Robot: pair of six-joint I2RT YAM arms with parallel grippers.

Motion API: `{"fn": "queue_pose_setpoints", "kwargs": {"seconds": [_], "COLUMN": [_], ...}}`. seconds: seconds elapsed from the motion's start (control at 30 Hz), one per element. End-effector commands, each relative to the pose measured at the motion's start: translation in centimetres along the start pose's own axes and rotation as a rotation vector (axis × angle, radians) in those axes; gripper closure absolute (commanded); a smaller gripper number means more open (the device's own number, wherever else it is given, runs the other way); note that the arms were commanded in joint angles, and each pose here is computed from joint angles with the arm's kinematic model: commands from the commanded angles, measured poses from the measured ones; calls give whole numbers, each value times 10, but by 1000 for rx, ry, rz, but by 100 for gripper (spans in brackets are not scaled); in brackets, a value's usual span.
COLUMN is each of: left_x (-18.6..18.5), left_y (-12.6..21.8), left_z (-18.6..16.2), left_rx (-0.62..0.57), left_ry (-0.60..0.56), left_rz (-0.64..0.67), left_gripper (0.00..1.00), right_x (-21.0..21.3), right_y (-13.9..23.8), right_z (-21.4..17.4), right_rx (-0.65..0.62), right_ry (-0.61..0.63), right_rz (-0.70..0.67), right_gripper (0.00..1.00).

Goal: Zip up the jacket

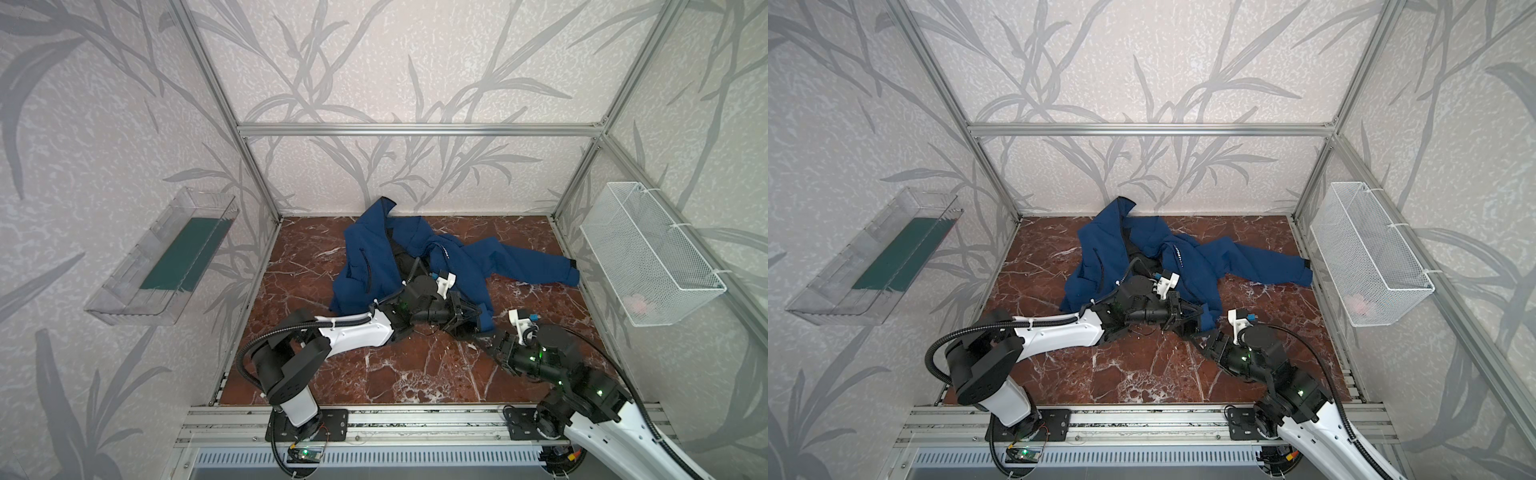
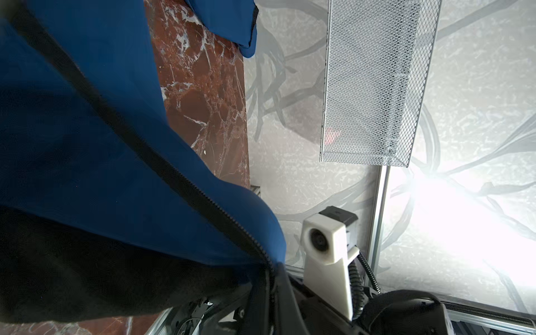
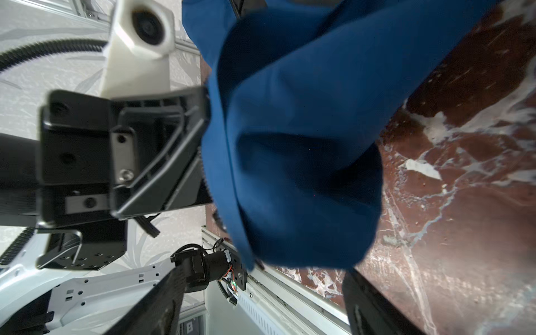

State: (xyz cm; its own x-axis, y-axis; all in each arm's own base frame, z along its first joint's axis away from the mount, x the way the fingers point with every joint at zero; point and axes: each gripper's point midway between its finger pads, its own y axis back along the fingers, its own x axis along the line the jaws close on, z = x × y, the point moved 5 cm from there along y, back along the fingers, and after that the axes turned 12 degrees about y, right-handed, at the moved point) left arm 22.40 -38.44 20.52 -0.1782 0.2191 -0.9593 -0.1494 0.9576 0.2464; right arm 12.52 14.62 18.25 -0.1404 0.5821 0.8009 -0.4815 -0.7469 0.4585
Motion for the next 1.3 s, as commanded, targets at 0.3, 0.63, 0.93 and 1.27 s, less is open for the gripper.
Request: {"fn": "queue_pose_setpoints", "kwargs": {"seconds": [0.3,0.63,0.93,1.27], "left_x": [-19,-15,-11,-6], "left_y": [18,23,24,26], "left_z": [-3,2,4,3], "left_rx": [-12,-24,-31,-24], "left_ry": [15,35,43,53], "left_rz": [-61,-63,-56,-61], "left_gripper": [100,100,100,100], "right_x": [30,17,17,16], "right_y": [-11,4,-2,-5], "right_z": [30,29,29,31], "right_rx": [-233,-300,-274,-302], "right_ry": [89,101,110,106], "right_rz": [143,108,94,116], "right_gripper": [15,21,52,61]}}
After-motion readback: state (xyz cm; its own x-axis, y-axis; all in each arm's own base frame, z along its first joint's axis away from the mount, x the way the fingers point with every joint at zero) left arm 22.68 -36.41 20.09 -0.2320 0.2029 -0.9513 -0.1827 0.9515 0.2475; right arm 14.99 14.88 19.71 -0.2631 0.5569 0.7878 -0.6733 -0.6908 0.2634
